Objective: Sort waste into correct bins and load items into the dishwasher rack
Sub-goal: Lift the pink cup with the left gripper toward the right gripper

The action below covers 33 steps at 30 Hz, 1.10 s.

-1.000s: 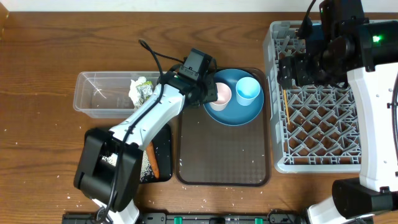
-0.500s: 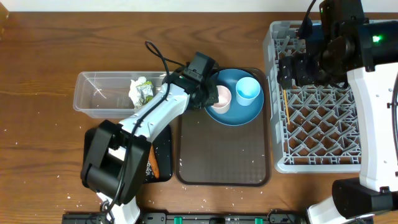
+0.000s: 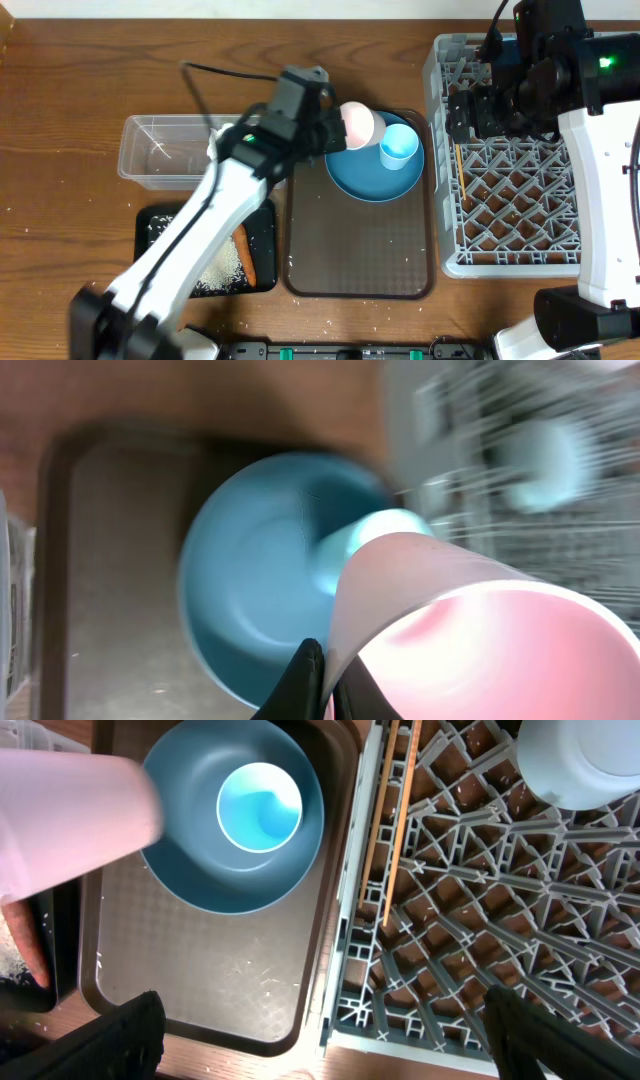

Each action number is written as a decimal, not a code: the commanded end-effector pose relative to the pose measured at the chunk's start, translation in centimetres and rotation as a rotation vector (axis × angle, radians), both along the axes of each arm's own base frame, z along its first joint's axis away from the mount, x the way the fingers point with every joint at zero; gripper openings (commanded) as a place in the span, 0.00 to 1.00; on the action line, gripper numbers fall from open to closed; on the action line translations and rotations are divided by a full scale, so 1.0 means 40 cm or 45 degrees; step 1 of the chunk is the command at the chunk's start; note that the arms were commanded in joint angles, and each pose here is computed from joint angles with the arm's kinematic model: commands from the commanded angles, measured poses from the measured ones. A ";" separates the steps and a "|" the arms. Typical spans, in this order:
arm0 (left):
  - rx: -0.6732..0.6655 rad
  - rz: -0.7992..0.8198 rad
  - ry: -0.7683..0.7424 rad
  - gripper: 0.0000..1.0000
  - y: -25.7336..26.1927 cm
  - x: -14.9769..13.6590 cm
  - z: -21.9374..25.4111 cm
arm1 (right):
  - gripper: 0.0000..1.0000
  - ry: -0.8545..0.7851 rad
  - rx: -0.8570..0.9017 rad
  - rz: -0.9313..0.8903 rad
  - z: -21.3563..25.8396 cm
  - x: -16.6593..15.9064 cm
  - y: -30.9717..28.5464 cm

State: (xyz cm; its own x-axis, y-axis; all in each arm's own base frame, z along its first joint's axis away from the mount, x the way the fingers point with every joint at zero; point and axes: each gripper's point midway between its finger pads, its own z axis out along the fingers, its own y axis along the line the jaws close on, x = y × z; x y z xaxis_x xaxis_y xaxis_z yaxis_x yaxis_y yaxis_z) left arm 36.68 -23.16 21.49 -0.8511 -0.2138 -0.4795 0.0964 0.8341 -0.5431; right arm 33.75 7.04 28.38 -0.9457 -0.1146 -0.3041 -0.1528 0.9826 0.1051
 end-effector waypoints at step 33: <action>-1.000 -0.643 0.131 0.06 0.134 -0.149 0.303 | 0.99 -0.353 1.184 1.005 0.311 -0.184 0.312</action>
